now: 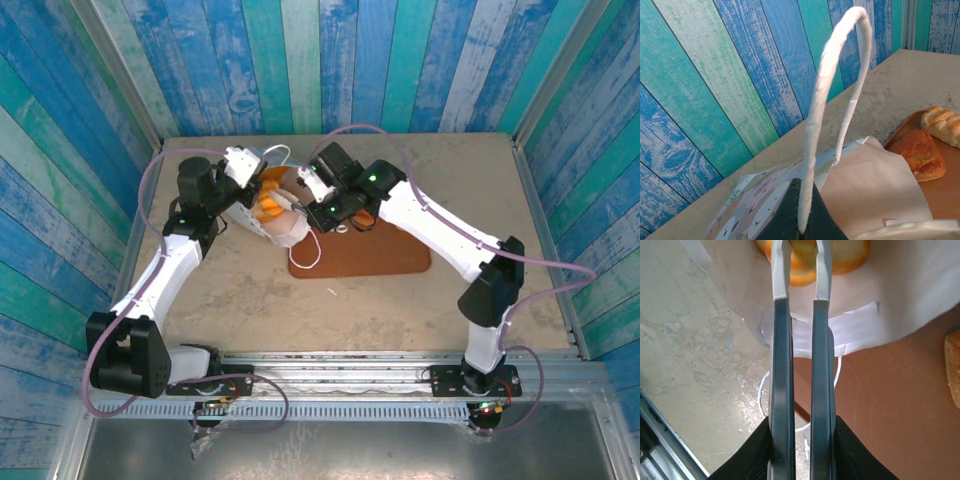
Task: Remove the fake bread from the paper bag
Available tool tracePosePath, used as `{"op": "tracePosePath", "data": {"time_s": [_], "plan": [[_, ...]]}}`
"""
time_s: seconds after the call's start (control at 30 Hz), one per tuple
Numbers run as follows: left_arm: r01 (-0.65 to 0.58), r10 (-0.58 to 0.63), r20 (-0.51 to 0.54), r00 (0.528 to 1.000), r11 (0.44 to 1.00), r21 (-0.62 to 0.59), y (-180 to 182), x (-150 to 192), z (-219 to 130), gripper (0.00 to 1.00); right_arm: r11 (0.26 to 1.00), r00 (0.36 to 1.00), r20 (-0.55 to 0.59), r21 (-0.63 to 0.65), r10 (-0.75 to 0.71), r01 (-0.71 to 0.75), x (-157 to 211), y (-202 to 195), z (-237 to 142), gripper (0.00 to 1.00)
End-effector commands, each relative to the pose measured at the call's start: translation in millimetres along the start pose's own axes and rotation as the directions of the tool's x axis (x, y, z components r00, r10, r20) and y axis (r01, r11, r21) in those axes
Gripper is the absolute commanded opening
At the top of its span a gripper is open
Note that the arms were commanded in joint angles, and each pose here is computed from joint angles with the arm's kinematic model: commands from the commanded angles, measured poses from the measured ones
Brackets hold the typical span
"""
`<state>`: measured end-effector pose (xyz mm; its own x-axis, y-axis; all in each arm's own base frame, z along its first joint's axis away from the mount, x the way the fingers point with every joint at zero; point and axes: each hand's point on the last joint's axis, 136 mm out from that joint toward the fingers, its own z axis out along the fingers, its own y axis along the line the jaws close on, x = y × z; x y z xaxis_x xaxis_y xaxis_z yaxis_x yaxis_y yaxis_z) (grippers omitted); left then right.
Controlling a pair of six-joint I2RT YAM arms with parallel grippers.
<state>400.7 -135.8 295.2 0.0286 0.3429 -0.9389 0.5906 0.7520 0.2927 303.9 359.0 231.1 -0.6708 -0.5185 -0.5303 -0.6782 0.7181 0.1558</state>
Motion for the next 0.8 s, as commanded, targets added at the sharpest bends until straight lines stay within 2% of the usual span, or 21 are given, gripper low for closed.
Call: {"op": "tracePosePath", "data": {"time_s": [0.0,0.27,0.6,0.77], "plan": [[-0.019,0.020,0.044,0.999,1.000,-0.017,3,-12,-2,0.00,0.999,0.996,0.087,0.027,0.013,-0.016,-10,-2,-23,0.16],[0.001,0.000,0.049,0.999,1.000,-0.025,5,-12,-2,0.00,0.999,0.994,0.109,0.024,0.026,-0.029,5,-3,-48,0.16],[0.003,-0.002,0.041,0.999,1.000,-0.028,5,-10,-2,0.00,0.999,0.985,0.163,-0.013,0.054,-0.053,39,0,-93,0.18],[0.002,-0.001,0.040,0.999,1.000,-0.026,4,-9,-2,0.01,0.996,0.976,0.198,0.009,0.087,-0.091,59,-9,-112,0.18]]}}
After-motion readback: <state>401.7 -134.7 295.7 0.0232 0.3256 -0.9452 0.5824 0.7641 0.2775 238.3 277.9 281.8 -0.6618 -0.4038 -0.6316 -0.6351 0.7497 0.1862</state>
